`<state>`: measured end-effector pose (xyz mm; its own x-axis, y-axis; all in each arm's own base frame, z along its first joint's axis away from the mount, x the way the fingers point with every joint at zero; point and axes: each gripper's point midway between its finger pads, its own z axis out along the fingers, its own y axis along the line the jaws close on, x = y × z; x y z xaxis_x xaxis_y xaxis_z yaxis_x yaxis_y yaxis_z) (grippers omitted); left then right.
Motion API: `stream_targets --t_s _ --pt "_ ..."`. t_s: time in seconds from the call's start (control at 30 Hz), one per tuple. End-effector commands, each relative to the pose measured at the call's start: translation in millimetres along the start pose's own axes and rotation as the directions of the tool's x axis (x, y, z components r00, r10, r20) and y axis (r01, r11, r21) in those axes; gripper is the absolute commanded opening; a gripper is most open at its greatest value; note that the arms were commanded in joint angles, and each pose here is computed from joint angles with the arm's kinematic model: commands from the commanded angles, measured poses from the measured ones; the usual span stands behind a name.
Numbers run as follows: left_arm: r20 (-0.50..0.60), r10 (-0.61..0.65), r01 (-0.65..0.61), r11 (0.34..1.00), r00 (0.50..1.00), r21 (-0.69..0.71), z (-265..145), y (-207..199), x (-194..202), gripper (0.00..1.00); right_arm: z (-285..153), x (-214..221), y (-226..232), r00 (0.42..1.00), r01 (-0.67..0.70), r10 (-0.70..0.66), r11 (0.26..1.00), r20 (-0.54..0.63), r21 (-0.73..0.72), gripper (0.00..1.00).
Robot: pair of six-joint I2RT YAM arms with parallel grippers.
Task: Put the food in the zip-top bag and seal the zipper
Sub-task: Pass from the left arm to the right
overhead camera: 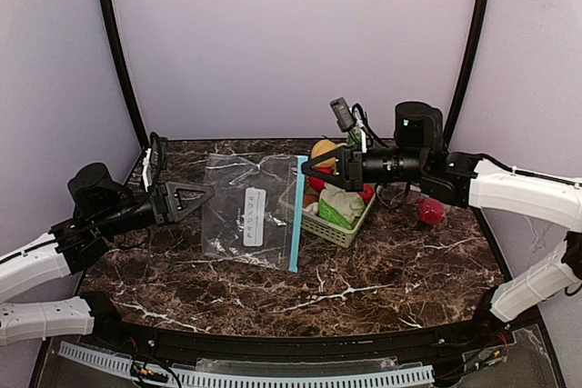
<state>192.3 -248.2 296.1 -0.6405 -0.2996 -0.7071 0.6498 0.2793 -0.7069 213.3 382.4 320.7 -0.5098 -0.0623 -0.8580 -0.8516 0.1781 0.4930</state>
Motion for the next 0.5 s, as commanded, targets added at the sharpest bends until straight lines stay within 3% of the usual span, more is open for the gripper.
stream_targets --t_s 0.0,0.03,0.07,0.1,0.2,0.27,0.47 --pt "-0.043 0.055 -0.066 0.942 0.998 -0.328 -23.2 40.4 -2.9 0.54 -14.4 -13.6 14.4 0.996 0.092 -0.092 0.995 -0.003 0.031 0.00" --pt "-0.001 0.125 -0.114 0.893 0.992 -0.435 -33.9 47.2 -23.9 0.60 -17.4 -11.0 13.4 0.995 0.102 -0.101 0.994 -0.024 0.047 0.00" --pt "-0.056 0.114 -0.127 0.845 0.992 -0.520 -45.5 61.6 -15.5 0.68 -20.1 -9.3 13.5 0.993 0.115 -0.113 0.992 -0.042 0.060 0.00" --pt "-0.043 0.190 -0.179 0.788 0.981 -0.589 -55.8 61.5 -35.4 0.71 -23.1 -7.2 13.4 0.991 0.125 -0.120 0.990 -0.062 0.071 0.00" --pt "-0.157 0.237 -0.280 0.691 0.959 -0.666 -66.4 66.6 -44.0 0.78 -30.4 1.1 15.4 0.983 0.147 -0.137 0.986 -0.125 0.080 0.00" --pt "-0.218 0.282 -0.355 0.691 0.934 -0.630 -55.8 56.2 -53.8 0.80 -32.1 6.2 18.7 0.977 0.151 -0.139 0.986 -0.163 0.068 0.00" --pt "-0.319 0.378 -0.468 0.837 0.869 -0.283 6.0 0.1 -55.6 0.81 -29.4 19.4 33.0 0.959 0.152 -0.147 0.988 -0.241 0.001 0.00"
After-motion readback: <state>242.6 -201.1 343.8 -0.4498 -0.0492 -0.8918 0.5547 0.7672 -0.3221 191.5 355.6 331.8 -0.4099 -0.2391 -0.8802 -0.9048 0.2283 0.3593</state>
